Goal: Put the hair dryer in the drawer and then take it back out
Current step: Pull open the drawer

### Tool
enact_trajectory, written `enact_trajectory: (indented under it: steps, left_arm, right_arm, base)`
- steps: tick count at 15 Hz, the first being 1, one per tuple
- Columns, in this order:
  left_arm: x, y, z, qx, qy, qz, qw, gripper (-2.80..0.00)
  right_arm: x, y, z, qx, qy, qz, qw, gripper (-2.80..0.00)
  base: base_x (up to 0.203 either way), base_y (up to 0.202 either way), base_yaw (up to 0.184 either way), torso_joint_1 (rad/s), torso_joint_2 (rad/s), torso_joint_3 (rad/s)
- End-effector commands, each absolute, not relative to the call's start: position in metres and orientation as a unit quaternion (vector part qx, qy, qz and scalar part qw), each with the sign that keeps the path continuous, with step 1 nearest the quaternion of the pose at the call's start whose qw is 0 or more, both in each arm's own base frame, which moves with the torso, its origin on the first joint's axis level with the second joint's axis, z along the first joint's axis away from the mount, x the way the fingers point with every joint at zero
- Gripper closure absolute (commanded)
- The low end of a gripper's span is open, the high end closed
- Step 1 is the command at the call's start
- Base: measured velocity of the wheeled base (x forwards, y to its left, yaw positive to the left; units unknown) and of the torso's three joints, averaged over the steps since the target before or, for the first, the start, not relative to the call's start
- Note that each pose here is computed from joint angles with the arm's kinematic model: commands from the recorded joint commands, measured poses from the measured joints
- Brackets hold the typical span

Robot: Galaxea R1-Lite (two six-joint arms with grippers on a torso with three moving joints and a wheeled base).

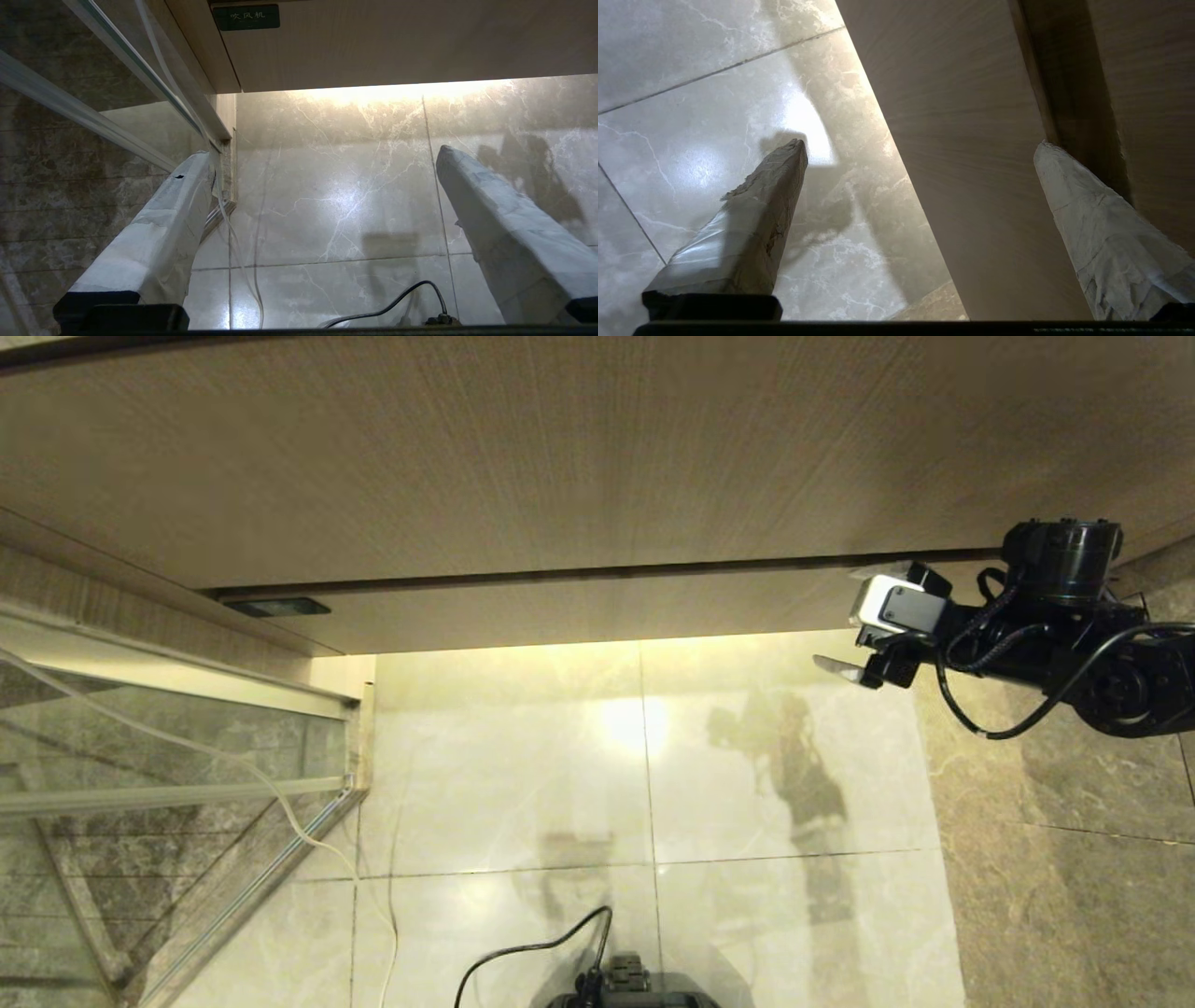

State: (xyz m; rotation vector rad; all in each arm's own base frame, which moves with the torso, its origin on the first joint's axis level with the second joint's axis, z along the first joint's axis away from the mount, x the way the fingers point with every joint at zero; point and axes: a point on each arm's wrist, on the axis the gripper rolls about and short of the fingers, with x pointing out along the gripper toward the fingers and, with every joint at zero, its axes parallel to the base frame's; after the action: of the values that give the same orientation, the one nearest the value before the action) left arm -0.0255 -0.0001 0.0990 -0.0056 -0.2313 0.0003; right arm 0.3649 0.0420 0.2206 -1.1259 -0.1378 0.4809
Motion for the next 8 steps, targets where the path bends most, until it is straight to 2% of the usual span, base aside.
enact_trajectory:
  steps: [1,8]
  left_arm:
    - [-0.0218,-0.0001,0.0881,-0.004,-0.096,0.0,0.995,-2.8]
    - [-0.0218,-0.0001,0.0881,-0.003,-0.097,0.0,0.995,-2.8]
  right_arm:
    - [0.3606,0.0424,0.2248,-0.531,-0.072,0.224,0.814,-2.8]
    - [0.3617,0.0464,0.2256,-0.53,-0.075,0.227,0.813,-2.8]
  base:
    - [0.0,0.0,0.0,0.0,0.0,0.0]
    - [0.0,0.0,0.0,0.0,0.0,0.0]
